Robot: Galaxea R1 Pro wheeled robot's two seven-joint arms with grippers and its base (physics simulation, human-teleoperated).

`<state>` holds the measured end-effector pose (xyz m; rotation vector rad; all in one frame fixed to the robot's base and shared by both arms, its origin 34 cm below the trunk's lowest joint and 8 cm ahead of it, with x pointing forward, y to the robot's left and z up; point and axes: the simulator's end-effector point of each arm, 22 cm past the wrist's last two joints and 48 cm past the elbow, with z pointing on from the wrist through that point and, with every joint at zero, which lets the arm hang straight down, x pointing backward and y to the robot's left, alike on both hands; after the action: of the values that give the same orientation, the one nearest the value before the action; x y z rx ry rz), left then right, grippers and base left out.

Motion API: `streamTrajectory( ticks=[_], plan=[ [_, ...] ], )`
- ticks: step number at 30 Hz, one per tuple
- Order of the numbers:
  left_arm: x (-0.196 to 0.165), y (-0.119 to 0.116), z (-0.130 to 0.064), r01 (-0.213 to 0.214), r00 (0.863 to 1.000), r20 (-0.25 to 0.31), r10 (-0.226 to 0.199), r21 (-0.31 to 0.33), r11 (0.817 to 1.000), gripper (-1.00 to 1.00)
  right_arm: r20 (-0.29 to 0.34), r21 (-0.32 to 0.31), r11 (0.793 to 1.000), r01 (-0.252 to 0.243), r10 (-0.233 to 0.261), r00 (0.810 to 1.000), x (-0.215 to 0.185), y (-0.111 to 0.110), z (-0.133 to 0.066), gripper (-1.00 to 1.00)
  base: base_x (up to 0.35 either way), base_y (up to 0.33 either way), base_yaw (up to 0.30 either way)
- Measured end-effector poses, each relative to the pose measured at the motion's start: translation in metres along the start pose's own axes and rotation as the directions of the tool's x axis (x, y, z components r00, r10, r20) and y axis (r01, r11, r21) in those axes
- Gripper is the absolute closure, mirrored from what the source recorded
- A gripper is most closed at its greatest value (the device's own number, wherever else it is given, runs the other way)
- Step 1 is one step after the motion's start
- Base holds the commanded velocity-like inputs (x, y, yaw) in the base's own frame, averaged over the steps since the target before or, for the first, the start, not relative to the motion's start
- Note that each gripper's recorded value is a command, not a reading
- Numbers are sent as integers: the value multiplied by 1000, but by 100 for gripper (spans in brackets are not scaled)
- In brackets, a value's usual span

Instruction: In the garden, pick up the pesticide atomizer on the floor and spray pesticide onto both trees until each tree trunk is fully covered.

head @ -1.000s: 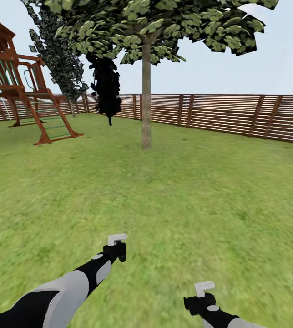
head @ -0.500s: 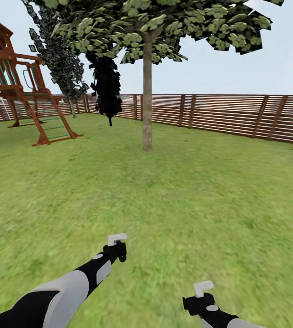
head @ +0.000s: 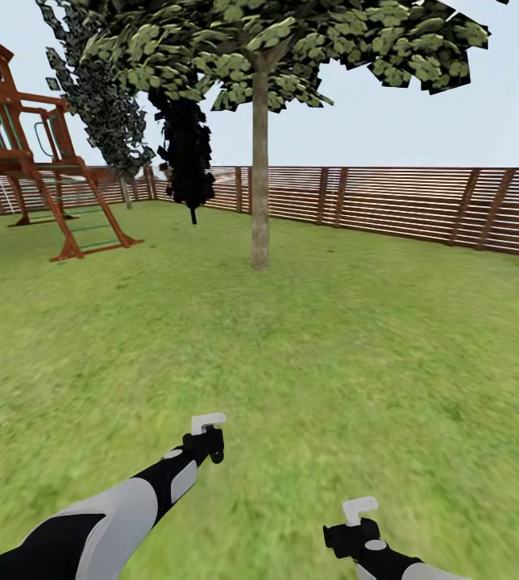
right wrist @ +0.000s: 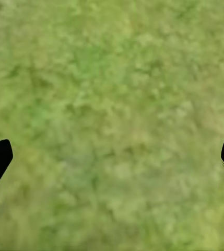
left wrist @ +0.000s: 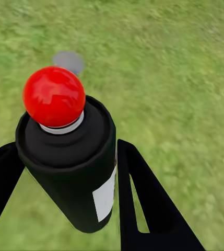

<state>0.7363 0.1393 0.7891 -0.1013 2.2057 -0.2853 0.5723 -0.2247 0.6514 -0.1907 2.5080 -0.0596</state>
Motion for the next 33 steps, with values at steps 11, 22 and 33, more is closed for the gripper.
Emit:
streamTrajectory(
  ticks=[11, 22, 33],
  plan=[
    [0, 0, 0, -1, 1000, 0, 1, 0, 1000, 100, 1, -8, 1000, -1, 1, 1000, -1, 7, 0, -100, 350, 0, -6],
    [0, 0, 0, -1, 1000, 0, 1, 0, 1000, 100, -6, -15, 1000, -2, 2, 1000, 6, 12, -1, -100, 350, 0, 0],
    [0, 0, 0, -1, 1000, 0, 1, 0, 1000, 100, -15, -5, 1000, -1, 1, 1000, 11, 8, -2, -100, 350, 0, 0]
  ],
)
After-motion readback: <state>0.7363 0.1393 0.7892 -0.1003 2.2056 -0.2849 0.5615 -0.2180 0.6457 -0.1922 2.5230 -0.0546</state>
